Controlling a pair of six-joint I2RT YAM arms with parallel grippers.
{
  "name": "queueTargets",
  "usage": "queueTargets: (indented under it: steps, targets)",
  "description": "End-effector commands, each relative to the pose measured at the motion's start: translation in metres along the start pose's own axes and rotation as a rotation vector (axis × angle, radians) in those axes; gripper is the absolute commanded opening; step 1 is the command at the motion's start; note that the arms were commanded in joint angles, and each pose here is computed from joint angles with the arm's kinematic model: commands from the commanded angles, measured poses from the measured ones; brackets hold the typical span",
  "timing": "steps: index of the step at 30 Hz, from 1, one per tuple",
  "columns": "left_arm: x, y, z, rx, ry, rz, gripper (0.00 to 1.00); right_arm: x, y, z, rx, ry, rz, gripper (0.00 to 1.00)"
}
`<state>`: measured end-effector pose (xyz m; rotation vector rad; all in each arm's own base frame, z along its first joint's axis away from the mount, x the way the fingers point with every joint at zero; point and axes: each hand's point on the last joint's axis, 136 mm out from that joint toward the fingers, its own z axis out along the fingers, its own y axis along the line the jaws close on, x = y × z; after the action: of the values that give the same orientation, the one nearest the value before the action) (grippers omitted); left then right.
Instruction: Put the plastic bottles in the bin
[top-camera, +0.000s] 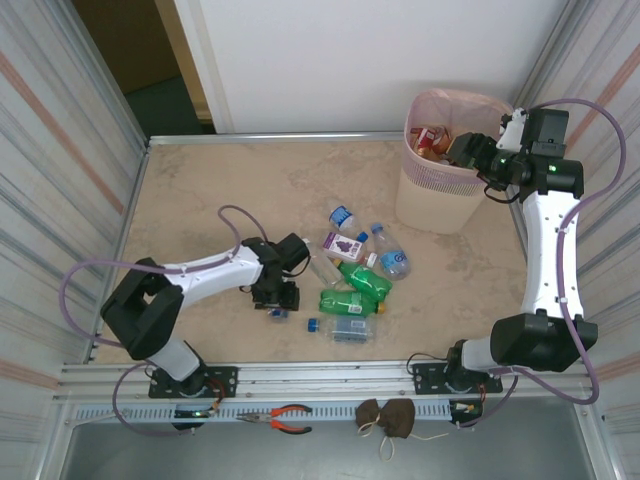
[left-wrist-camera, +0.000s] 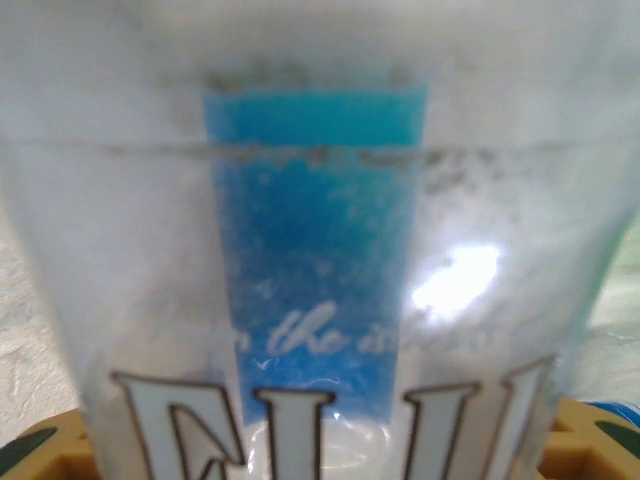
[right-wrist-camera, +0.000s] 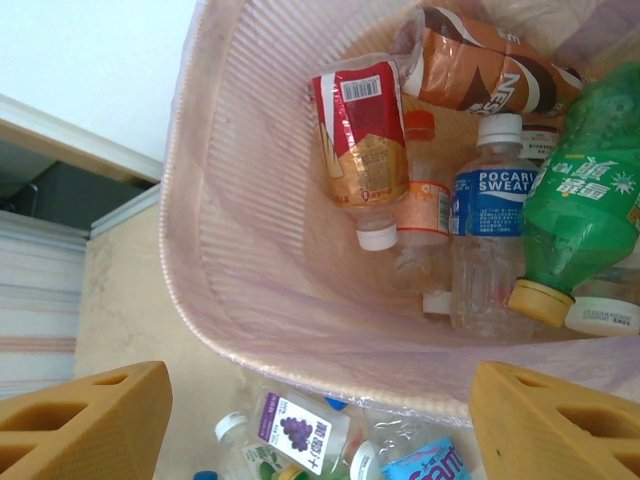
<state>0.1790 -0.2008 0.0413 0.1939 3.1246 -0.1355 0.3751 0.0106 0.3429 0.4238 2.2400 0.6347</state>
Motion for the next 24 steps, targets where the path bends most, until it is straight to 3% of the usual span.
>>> queueTargets:
  steps: [1,9,18,24]
  targets:
    - [-0.012,-0.005,-0.027,0.028,-0.095,0.036,0.49,0.006,0.008,-0.014,-0.026,0.003,0.012,0.77]
    - [-0.037,-0.051,-0.098,0.322,-0.378,0.206,0.52,0.015,0.047,-0.024,-0.181,0.011,-0.029,0.77]
    - [-0.034,-0.104,-0.213,0.703,-0.768,0.533,0.51,0.055,0.144,-0.057,-0.565,-0.018,-0.278,0.77]
    - [-0.013,-0.126,-0.271,0.887,-0.930,0.753,0.50,0.097,0.201,-0.094,-0.820,-0.037,-0.495,0.80]
